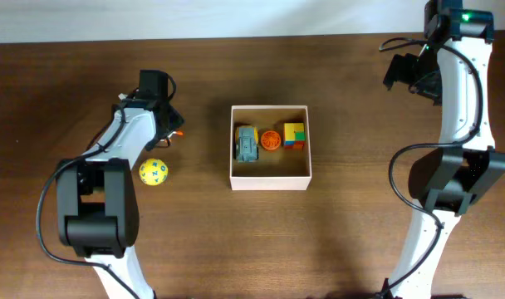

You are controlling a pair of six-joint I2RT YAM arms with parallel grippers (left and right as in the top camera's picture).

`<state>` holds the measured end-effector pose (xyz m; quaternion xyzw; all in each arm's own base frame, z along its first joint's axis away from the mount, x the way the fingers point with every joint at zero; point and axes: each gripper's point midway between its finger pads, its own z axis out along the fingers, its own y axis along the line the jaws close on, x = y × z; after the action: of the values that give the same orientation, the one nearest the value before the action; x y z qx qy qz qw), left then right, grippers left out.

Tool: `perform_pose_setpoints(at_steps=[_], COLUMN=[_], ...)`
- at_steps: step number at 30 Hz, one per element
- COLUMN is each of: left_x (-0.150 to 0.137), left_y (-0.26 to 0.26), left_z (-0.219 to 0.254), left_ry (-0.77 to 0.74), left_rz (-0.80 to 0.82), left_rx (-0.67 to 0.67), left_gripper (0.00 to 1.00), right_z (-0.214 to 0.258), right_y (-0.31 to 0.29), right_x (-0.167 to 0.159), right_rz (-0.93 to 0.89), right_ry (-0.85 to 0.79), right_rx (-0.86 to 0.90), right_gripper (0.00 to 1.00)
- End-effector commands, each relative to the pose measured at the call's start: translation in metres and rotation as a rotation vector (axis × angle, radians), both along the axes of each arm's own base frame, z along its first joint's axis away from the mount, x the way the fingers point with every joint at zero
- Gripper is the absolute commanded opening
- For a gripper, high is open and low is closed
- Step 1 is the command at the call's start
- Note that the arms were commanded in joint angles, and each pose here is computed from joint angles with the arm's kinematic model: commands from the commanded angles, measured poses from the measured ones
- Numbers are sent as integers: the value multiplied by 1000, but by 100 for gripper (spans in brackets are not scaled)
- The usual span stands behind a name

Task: Pack container
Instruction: 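Lower the left gripper and close it on the duck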

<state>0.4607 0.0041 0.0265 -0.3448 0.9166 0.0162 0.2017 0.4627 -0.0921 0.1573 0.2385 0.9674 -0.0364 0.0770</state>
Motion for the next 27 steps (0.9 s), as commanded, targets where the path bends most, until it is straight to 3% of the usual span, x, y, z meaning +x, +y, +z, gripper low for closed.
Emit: perform_pose_setpoints(at_steps=[1,4,13,18,23,27], left_x=[-9,-11,-11,7,24,33], left_y=[6,5,3,-8,-9,-10], left_z=[-19,-24,-24,-8,18,35], left_ry=[53,69,83,52,6,-15], left_rz=[11,10,-45,-202,-261,-298], left_rx=[8,7,13,4,31,48], left_gripper=[66,55,53,49,42,41], right_z=[18,18,18,18,18,18], right_y=[1,1,1,1,1,1], right_x=[1,1,1,1,1,1], right_rz=[-2,-2,-2,-2,-2,-2], right_ry=[-47,-47,-47,-47,-47,-47], right_rx=[-5,-5,-5,-5,-5,-5], right_gripper=[99,99,99,99,99,99])
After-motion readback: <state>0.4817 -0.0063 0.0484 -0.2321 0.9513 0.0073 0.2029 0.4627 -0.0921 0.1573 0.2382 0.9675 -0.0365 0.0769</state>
